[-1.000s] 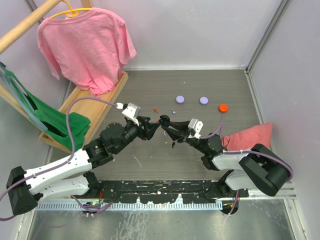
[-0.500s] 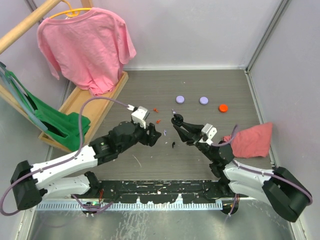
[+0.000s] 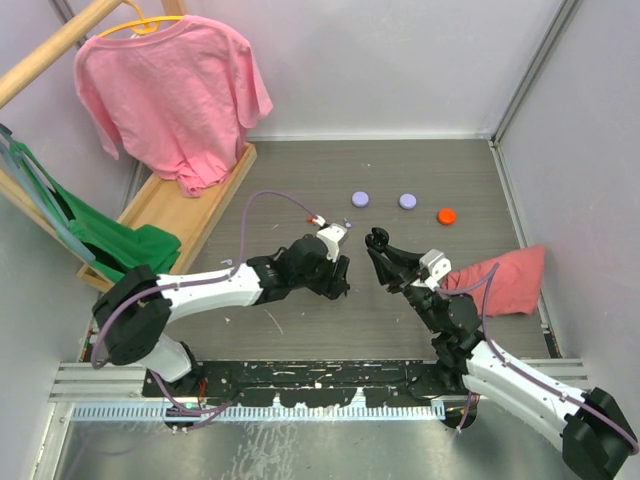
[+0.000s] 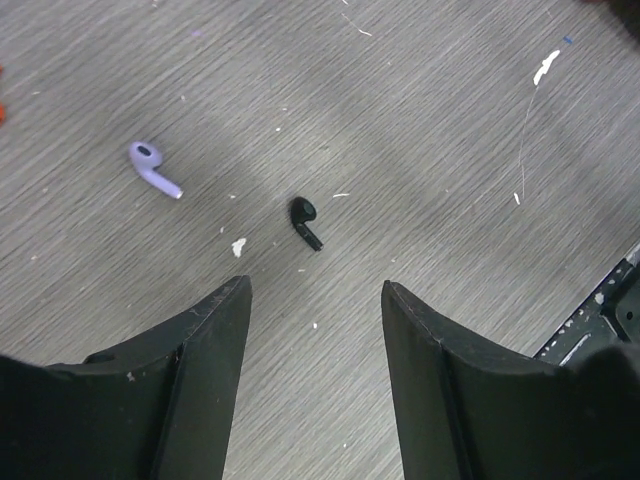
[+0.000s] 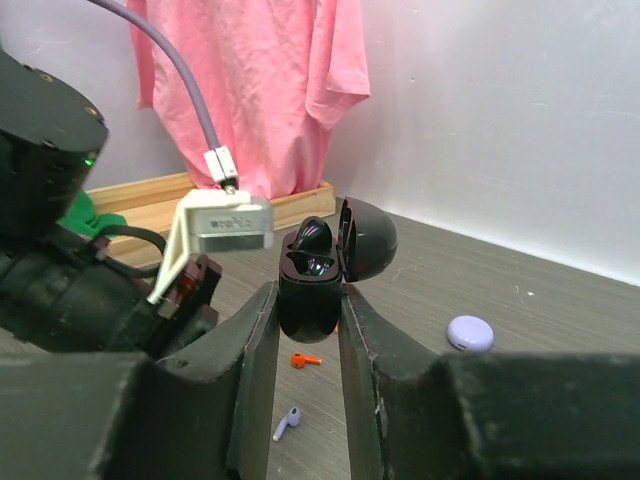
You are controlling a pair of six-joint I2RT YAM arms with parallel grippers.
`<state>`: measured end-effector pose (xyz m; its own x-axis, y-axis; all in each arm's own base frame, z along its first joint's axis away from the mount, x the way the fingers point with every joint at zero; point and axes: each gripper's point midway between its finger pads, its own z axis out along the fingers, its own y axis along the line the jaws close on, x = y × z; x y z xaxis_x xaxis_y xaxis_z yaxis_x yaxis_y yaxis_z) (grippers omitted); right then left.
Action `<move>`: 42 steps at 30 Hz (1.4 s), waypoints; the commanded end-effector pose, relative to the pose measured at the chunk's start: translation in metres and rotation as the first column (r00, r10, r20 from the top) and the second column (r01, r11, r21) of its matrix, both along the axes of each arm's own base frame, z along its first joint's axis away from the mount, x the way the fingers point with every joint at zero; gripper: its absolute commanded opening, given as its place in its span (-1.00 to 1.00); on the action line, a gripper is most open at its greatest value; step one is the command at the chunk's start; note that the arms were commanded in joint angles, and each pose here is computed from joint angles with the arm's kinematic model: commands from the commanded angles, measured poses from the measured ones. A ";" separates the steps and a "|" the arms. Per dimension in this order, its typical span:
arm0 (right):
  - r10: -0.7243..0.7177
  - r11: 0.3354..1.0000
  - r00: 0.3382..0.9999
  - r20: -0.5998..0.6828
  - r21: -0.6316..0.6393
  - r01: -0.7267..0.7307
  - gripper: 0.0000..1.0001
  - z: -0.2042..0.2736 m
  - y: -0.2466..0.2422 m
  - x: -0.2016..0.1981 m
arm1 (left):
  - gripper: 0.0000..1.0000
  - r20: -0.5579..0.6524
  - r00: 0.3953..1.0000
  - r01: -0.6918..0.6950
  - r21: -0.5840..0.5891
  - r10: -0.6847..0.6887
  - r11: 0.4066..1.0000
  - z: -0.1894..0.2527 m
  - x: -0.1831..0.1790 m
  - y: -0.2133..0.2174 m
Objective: Insert the wireless bluetooth earbuds into the charging case
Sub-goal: Move the earbud to the center of the board.
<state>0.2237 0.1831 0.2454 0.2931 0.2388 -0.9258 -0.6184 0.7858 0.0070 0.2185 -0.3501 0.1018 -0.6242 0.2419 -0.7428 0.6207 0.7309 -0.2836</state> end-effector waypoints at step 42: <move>-0.059 0.998 0.998 -0.018 0.028 0.060 -0.98 -0.007 -0.012 0.003 | -0.65 -0.045 0.999 0.003 0.376 0.016 0.927 -0.082 0.010 0.020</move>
<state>0.2303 0.1695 0.2198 0.2514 0.1985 -0.9473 -0.5537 0.8323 0.0274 0.2388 -0.3669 0.0251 -0.6595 0.4297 -0.6168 0.6133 0.7820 -0.1111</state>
